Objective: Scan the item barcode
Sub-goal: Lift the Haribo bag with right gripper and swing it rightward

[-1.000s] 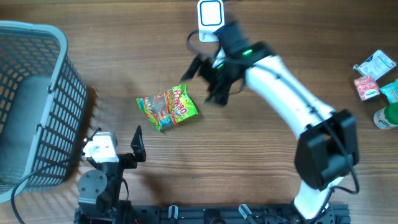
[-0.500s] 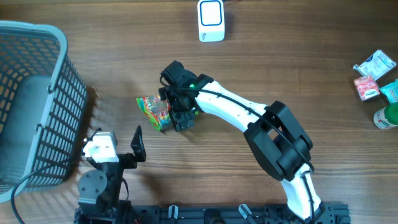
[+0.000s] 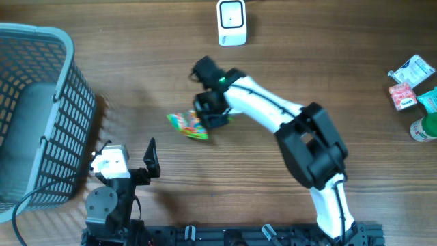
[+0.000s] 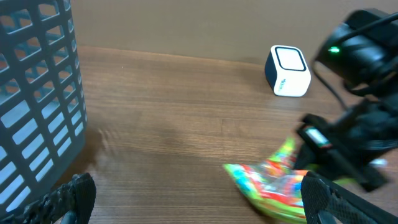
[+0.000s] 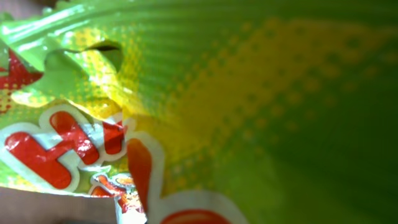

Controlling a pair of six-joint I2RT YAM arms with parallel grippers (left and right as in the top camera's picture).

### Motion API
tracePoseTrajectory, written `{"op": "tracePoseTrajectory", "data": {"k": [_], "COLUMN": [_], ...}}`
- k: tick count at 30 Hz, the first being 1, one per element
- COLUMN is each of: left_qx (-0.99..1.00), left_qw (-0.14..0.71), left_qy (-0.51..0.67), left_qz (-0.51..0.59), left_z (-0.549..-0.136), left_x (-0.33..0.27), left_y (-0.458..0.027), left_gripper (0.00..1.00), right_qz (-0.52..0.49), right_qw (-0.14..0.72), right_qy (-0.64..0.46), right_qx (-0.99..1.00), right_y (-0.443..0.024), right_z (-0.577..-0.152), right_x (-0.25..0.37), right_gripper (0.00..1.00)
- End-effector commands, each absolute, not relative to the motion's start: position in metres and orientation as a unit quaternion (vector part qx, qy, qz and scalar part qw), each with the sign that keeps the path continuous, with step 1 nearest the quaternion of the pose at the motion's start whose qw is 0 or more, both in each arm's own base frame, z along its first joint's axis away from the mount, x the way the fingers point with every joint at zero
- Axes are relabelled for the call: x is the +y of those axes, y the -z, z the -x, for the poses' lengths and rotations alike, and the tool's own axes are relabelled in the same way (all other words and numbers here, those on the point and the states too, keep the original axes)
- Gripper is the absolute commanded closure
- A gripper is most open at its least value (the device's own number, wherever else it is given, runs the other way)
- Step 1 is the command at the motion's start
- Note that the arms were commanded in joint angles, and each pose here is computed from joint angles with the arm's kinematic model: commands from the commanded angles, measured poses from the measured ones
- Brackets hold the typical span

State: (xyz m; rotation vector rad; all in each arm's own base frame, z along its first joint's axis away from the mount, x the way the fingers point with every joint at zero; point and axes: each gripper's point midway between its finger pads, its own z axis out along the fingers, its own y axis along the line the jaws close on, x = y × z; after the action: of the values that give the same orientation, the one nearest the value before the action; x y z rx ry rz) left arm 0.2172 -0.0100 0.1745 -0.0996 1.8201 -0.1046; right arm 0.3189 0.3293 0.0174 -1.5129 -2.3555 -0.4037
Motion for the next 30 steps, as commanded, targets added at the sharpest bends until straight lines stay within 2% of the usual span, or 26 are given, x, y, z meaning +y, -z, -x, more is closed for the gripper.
{"op": "tracePoseTrajectory", "data": {"k": [1,3,5,10,17,22,25,30], "left_qx": [0.787,0.787,0.787,0.787,0.787,0.787,0.787,0.787], "left_qw": [0.613,0.613,0.613,0.613,0.613,0.613,0.613,0.613], "left_qy": [0.043,0.043,0.043,0.043,0.043,0.043,0.043,0.043], "left_qz": [0.048,0.048,0.048,0.048,0.048,0.048,0.048,0.048], "left_z": [-0.217,-0.217,-0.217,-0.217,-0.217,-0.217,-0.217,-0.217], "left_x": [-0.008,-0.008,-0.008,-0.008,-0.008,-0.008,-0.008,-0.008], "left_y": [-0.174,-0.174,-0.174,-0.174,-0.174,-0.174,-0.174,-0.174], "left_gripper": [0.00,0.00,0.00,0.00,0.00,0.00,0.00,0.00], "right_qz": [0.541,0.548,0.557,0.695,0.659,0.657,0.621,0.409], "right_qw": [0.263,0.373,0.440,0.442,0.502,0.486,0.479,0.465], "right_qy": [0.155,0.157,0.145,0.032,0.096,0.092,0.141,0.406], "right_qx": [-0.784,-0.732,-0.689,-0.566,-0.552,-0.570,-0.604,-0.672], "right_y": [-0.070,-0.103,-0.122,-0.116,-0.137,-0.130,-0.115,-0.096], "right_z": [-0.305,-0.282,-0.269,-0.267,-0.278,-0.281,-0.296,-0.328], "right_x": [0.298,0.291,0.281,0.262,0.268,0.222,0.197,0.196], "right_gripper": [0.95,0.95,0.95,0.95,0.95,0.95,0.95,0.96]}}
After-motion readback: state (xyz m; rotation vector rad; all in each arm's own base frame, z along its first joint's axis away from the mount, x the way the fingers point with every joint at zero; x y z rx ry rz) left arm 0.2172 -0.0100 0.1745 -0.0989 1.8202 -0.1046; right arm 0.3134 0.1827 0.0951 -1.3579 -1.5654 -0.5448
